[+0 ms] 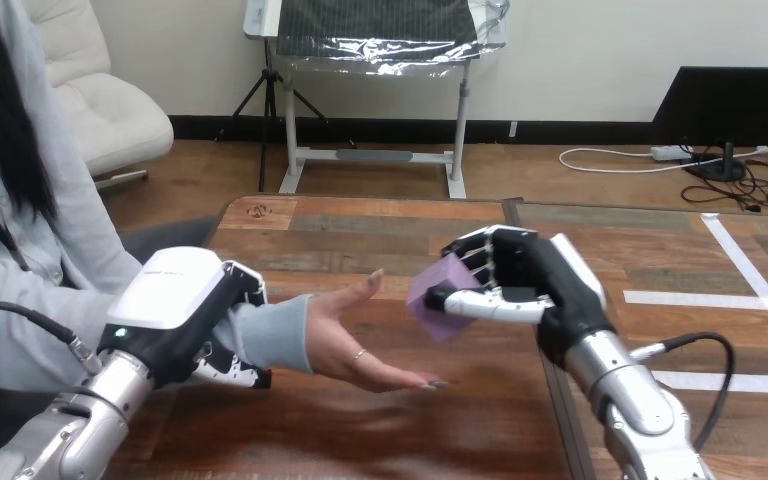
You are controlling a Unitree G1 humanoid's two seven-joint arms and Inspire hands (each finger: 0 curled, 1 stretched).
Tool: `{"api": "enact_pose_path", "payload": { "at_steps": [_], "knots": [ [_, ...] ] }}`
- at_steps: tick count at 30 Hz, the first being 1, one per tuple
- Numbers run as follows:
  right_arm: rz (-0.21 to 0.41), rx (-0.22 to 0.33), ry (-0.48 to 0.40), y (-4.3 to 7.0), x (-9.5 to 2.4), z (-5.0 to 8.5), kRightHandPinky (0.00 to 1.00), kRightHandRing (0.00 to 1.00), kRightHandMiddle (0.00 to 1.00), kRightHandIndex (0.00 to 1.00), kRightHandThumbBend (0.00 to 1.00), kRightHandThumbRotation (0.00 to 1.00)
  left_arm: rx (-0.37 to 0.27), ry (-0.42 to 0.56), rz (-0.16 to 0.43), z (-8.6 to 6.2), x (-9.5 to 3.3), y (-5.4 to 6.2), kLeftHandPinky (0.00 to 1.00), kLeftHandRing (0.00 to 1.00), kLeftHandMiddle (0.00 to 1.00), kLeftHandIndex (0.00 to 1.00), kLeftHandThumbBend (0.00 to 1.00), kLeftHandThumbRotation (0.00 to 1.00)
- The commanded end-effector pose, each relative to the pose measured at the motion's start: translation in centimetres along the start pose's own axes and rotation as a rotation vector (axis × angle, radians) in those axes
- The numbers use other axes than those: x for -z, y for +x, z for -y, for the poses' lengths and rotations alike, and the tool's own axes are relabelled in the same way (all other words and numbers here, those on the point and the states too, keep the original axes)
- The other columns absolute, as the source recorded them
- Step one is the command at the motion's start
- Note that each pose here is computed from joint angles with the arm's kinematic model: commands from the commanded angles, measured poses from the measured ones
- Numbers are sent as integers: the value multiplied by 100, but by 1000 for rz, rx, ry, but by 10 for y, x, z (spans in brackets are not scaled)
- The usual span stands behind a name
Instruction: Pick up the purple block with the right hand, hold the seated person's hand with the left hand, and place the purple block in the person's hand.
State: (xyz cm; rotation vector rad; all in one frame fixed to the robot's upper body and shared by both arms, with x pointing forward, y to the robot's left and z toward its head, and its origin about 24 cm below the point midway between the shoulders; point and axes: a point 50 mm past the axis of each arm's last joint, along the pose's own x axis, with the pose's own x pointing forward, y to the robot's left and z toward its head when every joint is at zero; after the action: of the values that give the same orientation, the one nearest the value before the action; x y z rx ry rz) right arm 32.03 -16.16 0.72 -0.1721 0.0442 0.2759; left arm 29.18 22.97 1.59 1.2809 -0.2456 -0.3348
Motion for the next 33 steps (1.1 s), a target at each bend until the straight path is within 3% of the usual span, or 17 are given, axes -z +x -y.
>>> {"api": "enact_pose_path", "payload": {
  "at_steps": [1, 33],
  "knots": [
    [84, -22, -17, 14, -21, -8, 34, 40, 47, 49, 80, 0, -130, -32, 88, -24, -18, 19, 27, 30, 34, 34, 88, 0],
    [30, -104, 27, 10, -7, -42, 33, 39, 48, 49, 79, 0, -157, -44, 119, -26, -28, 22, 28, 29, 33, 33, 89, 0]
  ]
}}
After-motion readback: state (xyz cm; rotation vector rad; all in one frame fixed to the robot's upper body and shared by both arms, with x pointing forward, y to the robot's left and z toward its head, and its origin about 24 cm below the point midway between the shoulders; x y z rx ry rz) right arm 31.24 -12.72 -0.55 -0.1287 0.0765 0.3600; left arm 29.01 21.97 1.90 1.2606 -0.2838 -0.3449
